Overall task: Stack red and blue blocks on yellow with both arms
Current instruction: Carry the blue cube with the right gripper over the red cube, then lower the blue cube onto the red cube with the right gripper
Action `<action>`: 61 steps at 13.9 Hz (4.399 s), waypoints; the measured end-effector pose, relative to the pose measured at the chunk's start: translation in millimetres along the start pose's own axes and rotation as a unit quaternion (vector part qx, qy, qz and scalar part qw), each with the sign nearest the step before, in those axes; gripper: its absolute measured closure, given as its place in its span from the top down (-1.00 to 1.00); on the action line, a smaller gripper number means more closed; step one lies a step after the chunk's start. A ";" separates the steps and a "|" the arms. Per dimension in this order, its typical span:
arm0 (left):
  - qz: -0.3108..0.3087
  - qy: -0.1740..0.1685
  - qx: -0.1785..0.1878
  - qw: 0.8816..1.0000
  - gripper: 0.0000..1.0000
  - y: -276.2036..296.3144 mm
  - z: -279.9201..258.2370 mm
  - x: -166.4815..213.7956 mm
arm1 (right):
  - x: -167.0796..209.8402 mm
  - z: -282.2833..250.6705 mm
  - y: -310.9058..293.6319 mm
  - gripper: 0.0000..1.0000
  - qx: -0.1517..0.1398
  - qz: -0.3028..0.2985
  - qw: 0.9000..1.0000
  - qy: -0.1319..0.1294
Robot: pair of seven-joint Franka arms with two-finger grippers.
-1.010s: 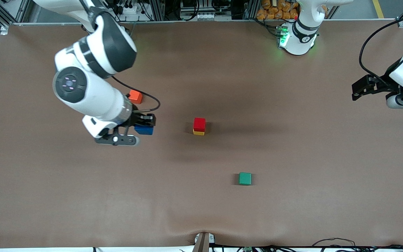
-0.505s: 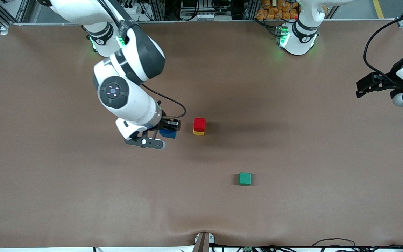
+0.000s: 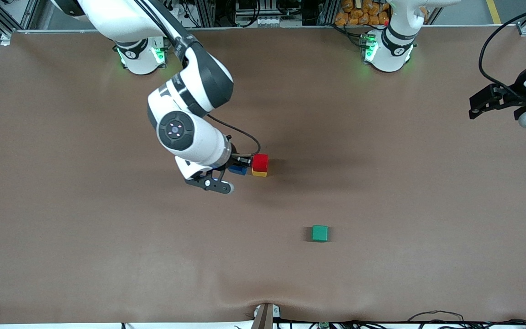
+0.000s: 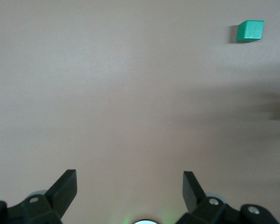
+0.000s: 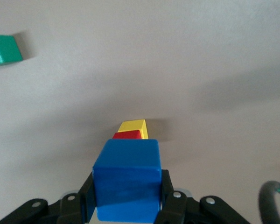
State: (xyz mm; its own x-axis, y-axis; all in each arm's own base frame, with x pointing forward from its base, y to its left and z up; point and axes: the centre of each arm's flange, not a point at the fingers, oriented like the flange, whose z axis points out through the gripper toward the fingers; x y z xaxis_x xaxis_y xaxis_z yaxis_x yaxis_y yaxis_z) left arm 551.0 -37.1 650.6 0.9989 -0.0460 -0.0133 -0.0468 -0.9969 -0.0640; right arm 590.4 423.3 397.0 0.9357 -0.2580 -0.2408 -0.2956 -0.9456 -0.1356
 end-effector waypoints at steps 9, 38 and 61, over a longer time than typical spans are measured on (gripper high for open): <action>-0.005 -0.004 0.000 1.000 1.00 -5.8 -1.6 -3.2 | -31.8 66.1 -37.6 0.12 -0.019 -0.021 1.000 0.000; -0.005 -0.003 -0.001 1.000 1.00 -5.4 -4.1 -7.0 | -45.1 111.6 -47.1 0.12 -0.075 -0.057 0.995 0.032; -0.075 -0.012 -0.018 0.997 1.00 -2.8 2.3 -6.8 | -45.5 113.9 -47.4 0.12 -0.077 -0.055 0.995 0.033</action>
State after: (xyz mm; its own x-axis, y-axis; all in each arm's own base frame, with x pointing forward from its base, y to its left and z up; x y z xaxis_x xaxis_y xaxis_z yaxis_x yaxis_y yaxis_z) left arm 544.3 -33.8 648.6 0.9940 0.1058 -0.0291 0.1049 -0.9940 -0.0319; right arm 539.9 502.4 304.8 0.9730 -0.1585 -0.1678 -0.1620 -0.9868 -0.0073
